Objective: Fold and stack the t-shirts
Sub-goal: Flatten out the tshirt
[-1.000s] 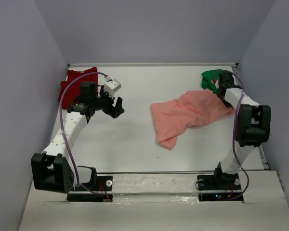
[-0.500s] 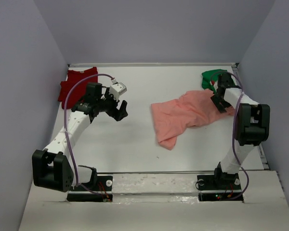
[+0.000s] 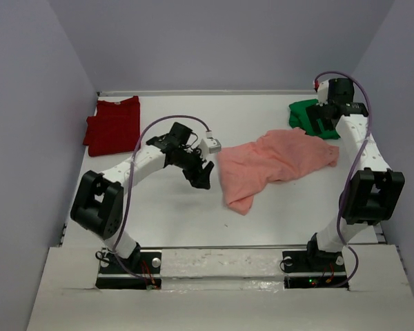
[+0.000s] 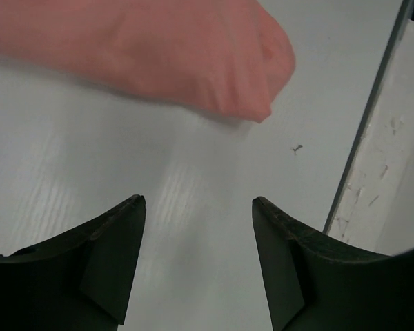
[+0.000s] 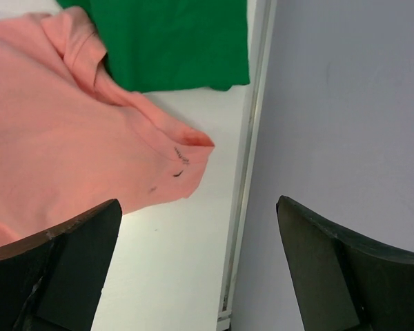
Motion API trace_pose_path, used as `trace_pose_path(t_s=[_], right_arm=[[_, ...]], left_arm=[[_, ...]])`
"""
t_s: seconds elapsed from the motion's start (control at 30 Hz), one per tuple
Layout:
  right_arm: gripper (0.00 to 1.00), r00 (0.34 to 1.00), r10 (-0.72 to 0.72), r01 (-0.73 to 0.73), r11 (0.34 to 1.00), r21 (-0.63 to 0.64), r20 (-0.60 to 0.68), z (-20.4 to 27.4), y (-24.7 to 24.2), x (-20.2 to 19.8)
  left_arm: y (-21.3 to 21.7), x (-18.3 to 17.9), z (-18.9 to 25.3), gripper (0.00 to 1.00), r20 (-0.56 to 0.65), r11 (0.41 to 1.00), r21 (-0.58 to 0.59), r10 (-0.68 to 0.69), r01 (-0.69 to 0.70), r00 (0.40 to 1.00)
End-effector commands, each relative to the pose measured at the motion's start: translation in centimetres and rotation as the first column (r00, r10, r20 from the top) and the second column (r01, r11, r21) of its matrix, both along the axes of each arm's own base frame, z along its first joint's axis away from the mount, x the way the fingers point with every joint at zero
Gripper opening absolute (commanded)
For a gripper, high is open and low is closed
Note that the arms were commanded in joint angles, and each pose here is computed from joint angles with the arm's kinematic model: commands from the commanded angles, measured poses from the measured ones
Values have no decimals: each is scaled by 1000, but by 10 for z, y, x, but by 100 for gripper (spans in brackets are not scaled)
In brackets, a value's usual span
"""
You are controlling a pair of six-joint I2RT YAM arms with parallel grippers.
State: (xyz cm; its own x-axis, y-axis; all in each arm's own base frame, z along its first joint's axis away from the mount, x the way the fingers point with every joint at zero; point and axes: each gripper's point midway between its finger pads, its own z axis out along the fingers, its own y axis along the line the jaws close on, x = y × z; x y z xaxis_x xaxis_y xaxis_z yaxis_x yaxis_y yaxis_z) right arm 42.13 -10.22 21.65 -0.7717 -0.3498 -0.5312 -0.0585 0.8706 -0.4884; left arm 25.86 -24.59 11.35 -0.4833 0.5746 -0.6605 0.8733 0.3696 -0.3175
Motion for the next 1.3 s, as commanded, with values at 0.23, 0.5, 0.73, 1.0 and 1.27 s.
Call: trace_pose_path(t_s=[0.23, 0.5, 0.73, 1.0, 1.27], right_arm=[[100, 994, -2, 7, 999, 49, -108, -39, 6, -19], [100, 995, 10, -2, 997, 80, -99, -39, 11, -15], [100, 994, 22, -13, 996, 90, -103, -41, 13, -17], [100, 994, 43, -31, 993, 115, -105, -44, 19, -17], [100, 991, 52, -35, 990, 134, -123, -53, 22, -20]], left_arm=[[-63, -83, -13, 65, -209, 933, -63, -358, 353, 910], [-76, -99, -33, 65, -250, 916, -29, -395, 401, 884], [-83, -92, -46, 65, -265, 919, -4, -382, 395, 885], [-90, -79, -58, 62, -275, 931, 43, -339, 363, 900], [-99, -70, -63, 61, -267, 937, 54, -319, 345, 909]])
